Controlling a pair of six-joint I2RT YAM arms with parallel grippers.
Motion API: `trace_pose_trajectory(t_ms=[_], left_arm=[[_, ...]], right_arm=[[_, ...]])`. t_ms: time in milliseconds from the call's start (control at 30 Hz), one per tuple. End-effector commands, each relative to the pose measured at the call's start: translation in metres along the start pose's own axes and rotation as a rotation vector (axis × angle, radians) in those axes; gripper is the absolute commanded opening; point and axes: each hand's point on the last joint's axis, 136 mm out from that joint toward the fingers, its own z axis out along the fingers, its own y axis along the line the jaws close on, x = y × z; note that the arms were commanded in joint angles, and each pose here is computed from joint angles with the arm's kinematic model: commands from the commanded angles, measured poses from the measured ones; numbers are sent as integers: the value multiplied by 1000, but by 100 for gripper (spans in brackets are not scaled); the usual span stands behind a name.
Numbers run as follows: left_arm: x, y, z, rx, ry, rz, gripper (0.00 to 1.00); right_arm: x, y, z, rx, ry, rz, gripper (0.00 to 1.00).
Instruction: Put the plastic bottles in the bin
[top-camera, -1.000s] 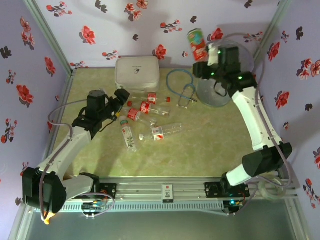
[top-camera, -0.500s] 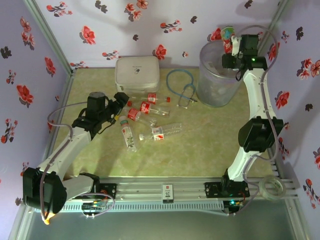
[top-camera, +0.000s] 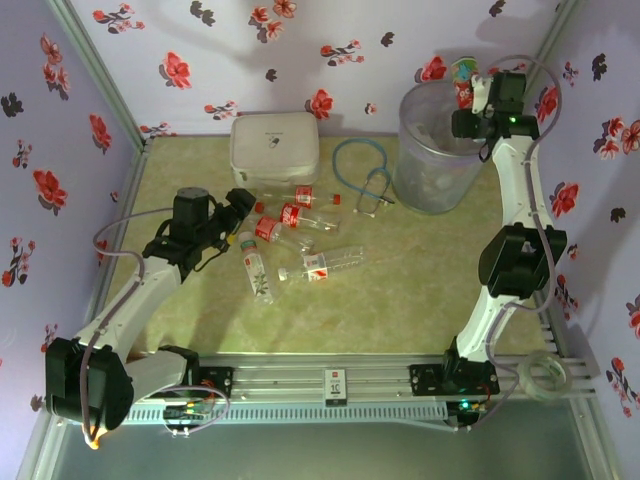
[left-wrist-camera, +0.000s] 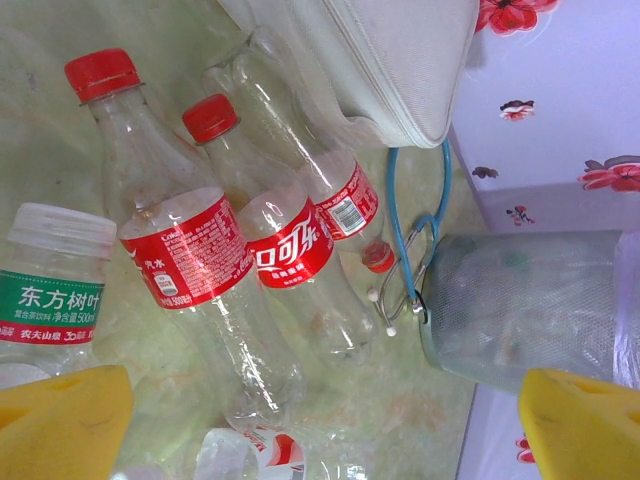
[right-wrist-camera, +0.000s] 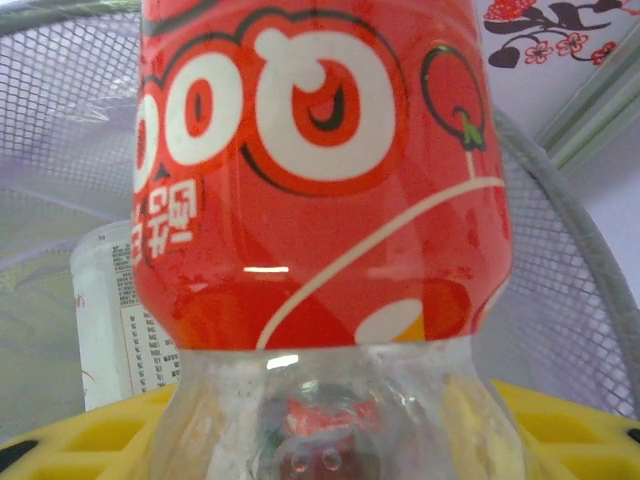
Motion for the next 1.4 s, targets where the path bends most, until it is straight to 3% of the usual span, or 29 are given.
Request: trace_pose_trajectory(t_ms=[0, 467, 1000, 1100, 1367], left_arm=[[-4, 3, -3, -5, -23, 19, 99], [-5, 7, 0, -11, -23, 14, 99], [-4, 13, 4, -64, -5, 49, 99], [-3, 29, -1, -160, 1, 101, 99], [0, 71, -3, -336, 11, 175, 96]], right_arm=[[1, -2, 9, -10, -13, -5, 60], [23, -3, 17, -12, 24, 4, 76], [3, 4, 9, -44, 0, 28, 65], [-9, 10, -6, -69, -37, 57, 65], [-58, 43, -89, -156, -172, 135, 69]])
